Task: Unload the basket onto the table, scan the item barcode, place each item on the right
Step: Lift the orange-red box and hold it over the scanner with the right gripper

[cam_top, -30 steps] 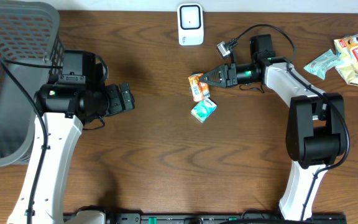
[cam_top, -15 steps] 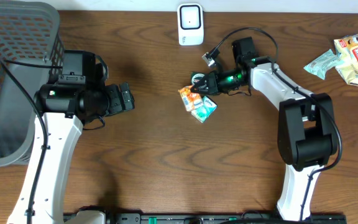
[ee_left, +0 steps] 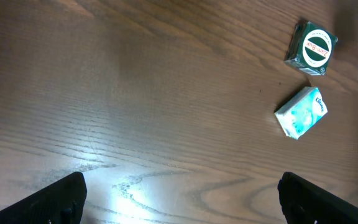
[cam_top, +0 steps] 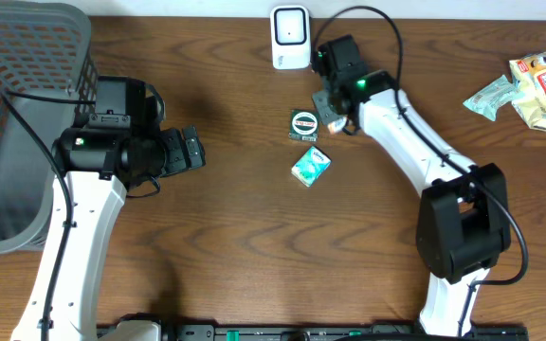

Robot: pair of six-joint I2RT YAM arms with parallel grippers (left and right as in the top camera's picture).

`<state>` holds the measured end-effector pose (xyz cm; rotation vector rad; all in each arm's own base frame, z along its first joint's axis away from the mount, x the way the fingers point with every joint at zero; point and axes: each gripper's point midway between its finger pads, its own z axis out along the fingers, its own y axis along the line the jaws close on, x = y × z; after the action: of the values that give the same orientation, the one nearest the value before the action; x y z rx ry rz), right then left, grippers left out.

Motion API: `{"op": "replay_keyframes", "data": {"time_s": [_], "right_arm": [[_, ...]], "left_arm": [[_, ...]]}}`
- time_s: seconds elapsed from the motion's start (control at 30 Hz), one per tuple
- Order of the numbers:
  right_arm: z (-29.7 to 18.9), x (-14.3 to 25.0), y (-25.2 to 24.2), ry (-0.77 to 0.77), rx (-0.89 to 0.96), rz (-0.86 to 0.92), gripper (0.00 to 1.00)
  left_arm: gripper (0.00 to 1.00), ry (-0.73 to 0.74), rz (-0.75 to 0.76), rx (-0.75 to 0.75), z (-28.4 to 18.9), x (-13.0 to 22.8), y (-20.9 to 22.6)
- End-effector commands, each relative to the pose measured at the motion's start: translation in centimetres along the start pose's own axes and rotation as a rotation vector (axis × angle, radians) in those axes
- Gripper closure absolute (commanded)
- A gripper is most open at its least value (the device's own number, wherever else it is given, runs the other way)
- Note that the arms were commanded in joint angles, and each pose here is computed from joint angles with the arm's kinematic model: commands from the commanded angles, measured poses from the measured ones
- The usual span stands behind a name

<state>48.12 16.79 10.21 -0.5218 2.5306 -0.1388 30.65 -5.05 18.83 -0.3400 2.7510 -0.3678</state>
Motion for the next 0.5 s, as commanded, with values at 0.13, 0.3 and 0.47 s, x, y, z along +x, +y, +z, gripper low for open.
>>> {"op": "replay_keyframes", "data": {"time_s": [0.13, 0.3, 0.47], "right_arm": [[-2.5, -7.7, -1.7, -0.284, 0.202, -0.224, 0.99], [-4.6, -12.3, -2.3, -0.481, 0.265, -0.256, 0.99], [-6.0, -15.2, -2.5, -0.623, 0.283, -0.211, 0.99]], "left_arm": [[0.02, -0.005, 0.005, -0.007, -0.1, -0.2, 0.2], [0.02, -0.005, 0.005, -0.007, -0.1, -0.2, 0.2], [0.02, -0.005, 0.005, -0.007, -0.1, -0.2, 0.2]]}}
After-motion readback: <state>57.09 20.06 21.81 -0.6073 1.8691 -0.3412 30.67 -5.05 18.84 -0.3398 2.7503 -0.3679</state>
